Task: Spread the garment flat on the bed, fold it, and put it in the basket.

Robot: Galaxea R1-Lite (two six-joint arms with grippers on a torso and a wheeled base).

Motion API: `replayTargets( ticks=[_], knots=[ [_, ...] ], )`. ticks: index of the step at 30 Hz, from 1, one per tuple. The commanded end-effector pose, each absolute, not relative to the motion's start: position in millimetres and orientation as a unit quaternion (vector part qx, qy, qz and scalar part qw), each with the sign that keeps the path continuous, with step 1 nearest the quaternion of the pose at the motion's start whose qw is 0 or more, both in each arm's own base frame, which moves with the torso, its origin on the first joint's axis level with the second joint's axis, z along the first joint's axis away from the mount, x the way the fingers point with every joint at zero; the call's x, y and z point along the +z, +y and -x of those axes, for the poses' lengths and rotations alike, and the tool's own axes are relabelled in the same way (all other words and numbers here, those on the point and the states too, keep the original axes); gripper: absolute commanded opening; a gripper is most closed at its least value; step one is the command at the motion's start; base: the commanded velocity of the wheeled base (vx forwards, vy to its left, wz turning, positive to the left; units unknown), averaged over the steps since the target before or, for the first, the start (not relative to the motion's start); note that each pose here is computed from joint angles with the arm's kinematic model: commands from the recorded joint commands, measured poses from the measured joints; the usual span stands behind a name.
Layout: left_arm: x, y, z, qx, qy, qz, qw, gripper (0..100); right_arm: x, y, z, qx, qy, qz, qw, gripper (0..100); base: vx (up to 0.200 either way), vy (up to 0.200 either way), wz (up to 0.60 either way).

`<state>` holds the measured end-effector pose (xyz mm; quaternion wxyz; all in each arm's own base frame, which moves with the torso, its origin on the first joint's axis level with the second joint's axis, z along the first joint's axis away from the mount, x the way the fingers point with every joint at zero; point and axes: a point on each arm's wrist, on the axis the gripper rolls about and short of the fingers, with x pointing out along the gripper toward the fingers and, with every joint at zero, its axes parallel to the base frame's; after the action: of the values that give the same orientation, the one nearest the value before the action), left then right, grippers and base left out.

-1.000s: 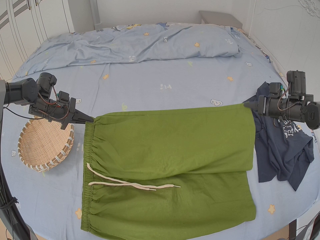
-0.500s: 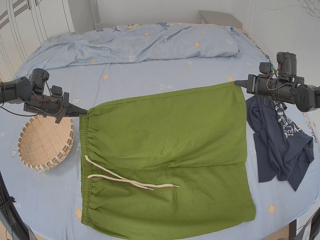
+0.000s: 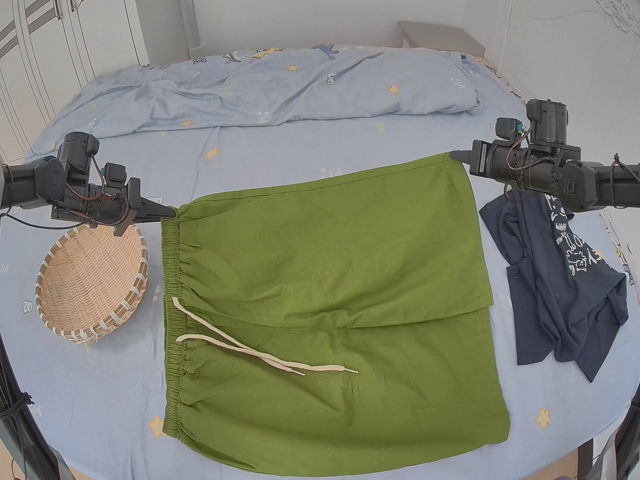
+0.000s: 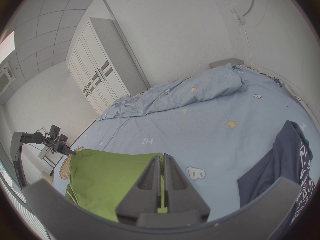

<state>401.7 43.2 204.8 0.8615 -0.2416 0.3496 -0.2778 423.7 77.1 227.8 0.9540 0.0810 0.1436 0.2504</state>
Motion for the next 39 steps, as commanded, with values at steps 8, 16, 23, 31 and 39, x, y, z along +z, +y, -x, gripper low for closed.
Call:
replayTargets(
  ticks=[8, 16, 23, 31, 39],
  knots=[
    [185.0, 46.6, -417.4, -0.274, 0.357, 0.247, 0.858, 0, 200.3, 80.8, -449.8, 0.238, 0.160, -0.081, 0.955, 0, 0.000, 0.000, 0.00],
    [183.8, 43.1, -420.0, -0.278, 0.356, 0.246, 0.858, 0, 190.3, 82.2, -453.8, 0.237, 0.171, -0.081, 0.953, 0, 0.000, 0.000, 0.00],
    [183.3, 41.3, -421.0, -0.281, 0.357, 0.245, 0.857, 100, 181.0, 82.8, -457.4, 0.236, 0.181, -0.082, 0.951, 100, 0.000, 0.000, 0.00],
    [187.3, 40.2, -417.9, -0.281, 0.356, 0.245, 0.857, 100, 185.8, 77.4, -456.3, 0.228, 0.177, -0.084, 0.954, 100, 0.000, 0.000, 0.00],
    [215.9, 11.0, -365.2, -0.303, 0.370, 0.247, 0.843, 100, 220.5, 62.8, -390.3, 0.206, 0.218, -0.129, 0.945, 100, 0.000, 0.000, 0.00]
  ],
)
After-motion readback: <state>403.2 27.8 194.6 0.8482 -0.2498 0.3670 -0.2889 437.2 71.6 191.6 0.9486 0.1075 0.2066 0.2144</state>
